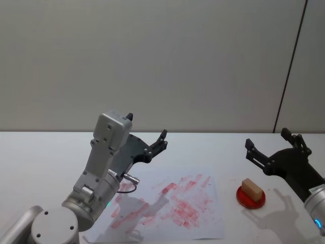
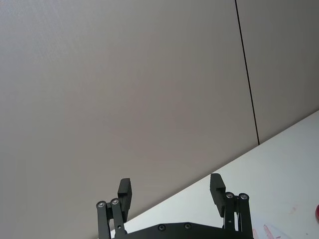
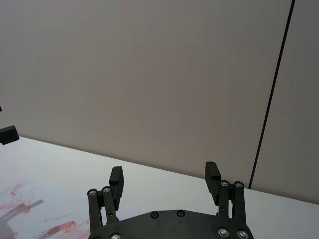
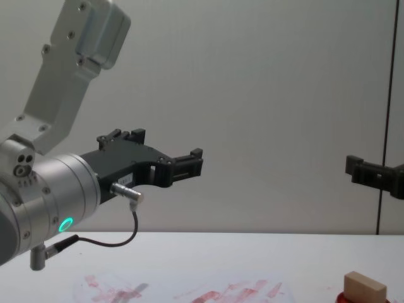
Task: Use the one hand to pick up the stamp and affix it onto the A4 paper.
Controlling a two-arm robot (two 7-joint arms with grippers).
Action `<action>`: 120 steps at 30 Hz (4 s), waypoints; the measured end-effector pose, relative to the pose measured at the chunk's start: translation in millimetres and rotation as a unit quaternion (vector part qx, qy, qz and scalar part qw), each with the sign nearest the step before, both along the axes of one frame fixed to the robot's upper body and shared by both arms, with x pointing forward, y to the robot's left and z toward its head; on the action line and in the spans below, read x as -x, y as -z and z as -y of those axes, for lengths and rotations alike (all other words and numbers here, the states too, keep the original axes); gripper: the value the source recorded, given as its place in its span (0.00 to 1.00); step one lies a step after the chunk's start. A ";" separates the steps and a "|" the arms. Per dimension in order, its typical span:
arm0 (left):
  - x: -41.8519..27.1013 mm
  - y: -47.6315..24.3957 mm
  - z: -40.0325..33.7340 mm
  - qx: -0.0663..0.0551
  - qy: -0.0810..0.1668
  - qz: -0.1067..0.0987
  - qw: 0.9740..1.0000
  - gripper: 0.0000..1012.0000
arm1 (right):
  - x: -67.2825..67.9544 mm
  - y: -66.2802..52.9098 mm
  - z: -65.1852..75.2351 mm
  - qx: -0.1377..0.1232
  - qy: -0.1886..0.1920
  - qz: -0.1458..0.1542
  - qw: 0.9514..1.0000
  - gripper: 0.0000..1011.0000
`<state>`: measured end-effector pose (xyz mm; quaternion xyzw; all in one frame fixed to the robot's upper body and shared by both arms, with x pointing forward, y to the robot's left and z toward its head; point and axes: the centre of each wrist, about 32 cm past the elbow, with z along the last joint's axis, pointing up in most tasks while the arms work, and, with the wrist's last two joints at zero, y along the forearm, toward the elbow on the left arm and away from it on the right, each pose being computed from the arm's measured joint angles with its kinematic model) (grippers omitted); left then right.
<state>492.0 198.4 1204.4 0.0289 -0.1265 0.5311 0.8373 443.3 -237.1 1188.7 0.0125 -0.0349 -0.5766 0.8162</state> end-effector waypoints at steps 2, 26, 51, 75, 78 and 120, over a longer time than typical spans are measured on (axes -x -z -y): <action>0.0 0.0 0.0 0.000 0.000 0.000 1.000 0.99 | 0.0 0.0 0.0 0.000 0.000 0.000 1.000 0.99; 0.0 0.0 0.0 0.000 0.000 0.000 1.000 0.99 | -1.9 2.6 3.7 0.008 -0.007 -0.009 1.000 0.99; 0.0 0.0 0.0 0.000 0.000 0.000 1.000 0.99 | -23.7 32.0 33.8 0.060 -0.075 -0.096 0.991 0.99; 0.0 0.0 0.0 0.000 0.000 0.000 1.000 0.99 | -35.6 53.5 41.8 0.078 -0.104 -0.152 0.980 0.80; 0.0 0.0 0.0 0.000 0.000 0.000 1.000 0.99 | -36.0 54.7 42.3 0.079 -0.105 -0.155 0.979 0.70; 0.0 0.0 0.0 0.000 0.000 0.000 1.000 0.99 | -38.1 38.3 14.1 0.074 -0.160 -0.095 0.980 0.21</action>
